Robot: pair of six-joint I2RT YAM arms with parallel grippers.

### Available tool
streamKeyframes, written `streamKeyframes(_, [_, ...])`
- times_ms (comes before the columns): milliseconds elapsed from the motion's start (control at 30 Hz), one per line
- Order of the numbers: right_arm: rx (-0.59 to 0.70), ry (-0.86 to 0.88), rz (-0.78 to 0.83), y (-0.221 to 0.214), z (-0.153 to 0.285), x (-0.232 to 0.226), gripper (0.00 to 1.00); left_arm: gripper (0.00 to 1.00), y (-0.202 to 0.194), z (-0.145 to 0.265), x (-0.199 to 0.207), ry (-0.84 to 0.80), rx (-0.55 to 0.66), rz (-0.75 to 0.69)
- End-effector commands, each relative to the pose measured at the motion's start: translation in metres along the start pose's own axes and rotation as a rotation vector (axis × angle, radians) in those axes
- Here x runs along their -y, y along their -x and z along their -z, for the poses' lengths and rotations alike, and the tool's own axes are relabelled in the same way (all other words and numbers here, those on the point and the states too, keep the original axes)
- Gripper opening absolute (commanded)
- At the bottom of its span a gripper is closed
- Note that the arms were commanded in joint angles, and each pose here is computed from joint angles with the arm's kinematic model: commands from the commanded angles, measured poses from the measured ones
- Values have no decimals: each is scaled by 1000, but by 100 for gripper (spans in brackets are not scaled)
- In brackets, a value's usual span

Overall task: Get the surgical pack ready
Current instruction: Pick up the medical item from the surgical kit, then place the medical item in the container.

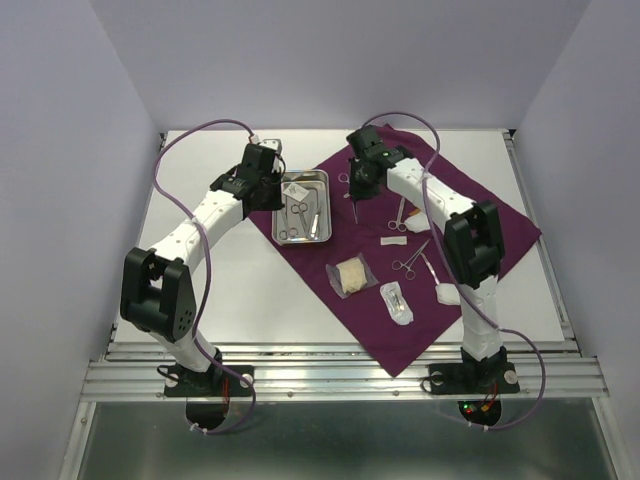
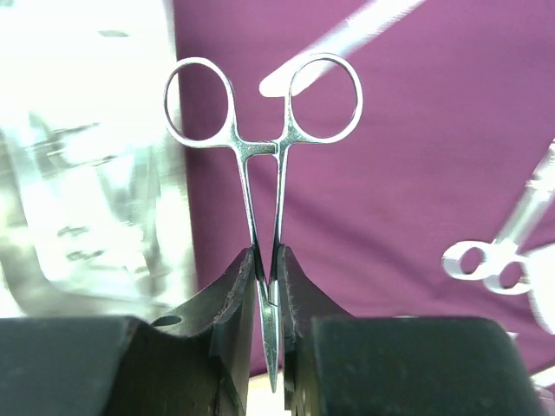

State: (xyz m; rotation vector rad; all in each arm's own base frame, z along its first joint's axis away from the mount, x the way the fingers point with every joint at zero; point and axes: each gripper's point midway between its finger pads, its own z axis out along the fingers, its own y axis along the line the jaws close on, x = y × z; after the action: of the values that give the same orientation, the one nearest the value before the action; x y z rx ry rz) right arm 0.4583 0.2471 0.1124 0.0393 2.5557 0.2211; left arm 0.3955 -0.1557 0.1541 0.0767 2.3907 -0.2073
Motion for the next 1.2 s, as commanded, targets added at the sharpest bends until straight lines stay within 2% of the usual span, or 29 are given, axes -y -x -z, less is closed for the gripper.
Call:
streamKeyframes(0, [96, 109, 20, 20, 38, -61, 1, 28, 28, 27, -9, 24, 117, 41])
streamKeyframes(300, [66, 205, 7, -2, 21, -125, 1, 28, 52, 59, -46, 102, 249, 164])
streamKeyframes(567, [27, 258, 6, -29, -3, -167, 1, 28, 53, 69, -65, 122, 281, 210])
streamKeyframes(633, [13, 269, 3, -36, -10, -174, 13, 28, 53, 70, -66, 121, 283, 212])
streamKeyframes(667, [9, 272, 3, -37, -13, -175, 23, 28, 53, 70, -66, 121, 282, 212])
streamKeyframes(733, [10, 272, 21, -40, -13, -179, 51, 28, 53, 70, -67, 121, 281, 212])
streamKeyframes(767, [18, 269, 21, -38, -10, -179, 56, 29, 52, 71, -67, 121, 282, 212])
streamKeyframes(900, [103, 209, 30, -18, 6, -165, 62, 30, 53, 75, -64, 101, 297, 207])
streamKeyframes(933, [143, 178, 37, -9, 14, -157, 63, 36, 54, 77, -63, 93, 304, 208])
streamKeyframes(1167, [231, 52, -5, 21, 31, -101, 63, 37, 53, 75, -61, 80, 302, 207])
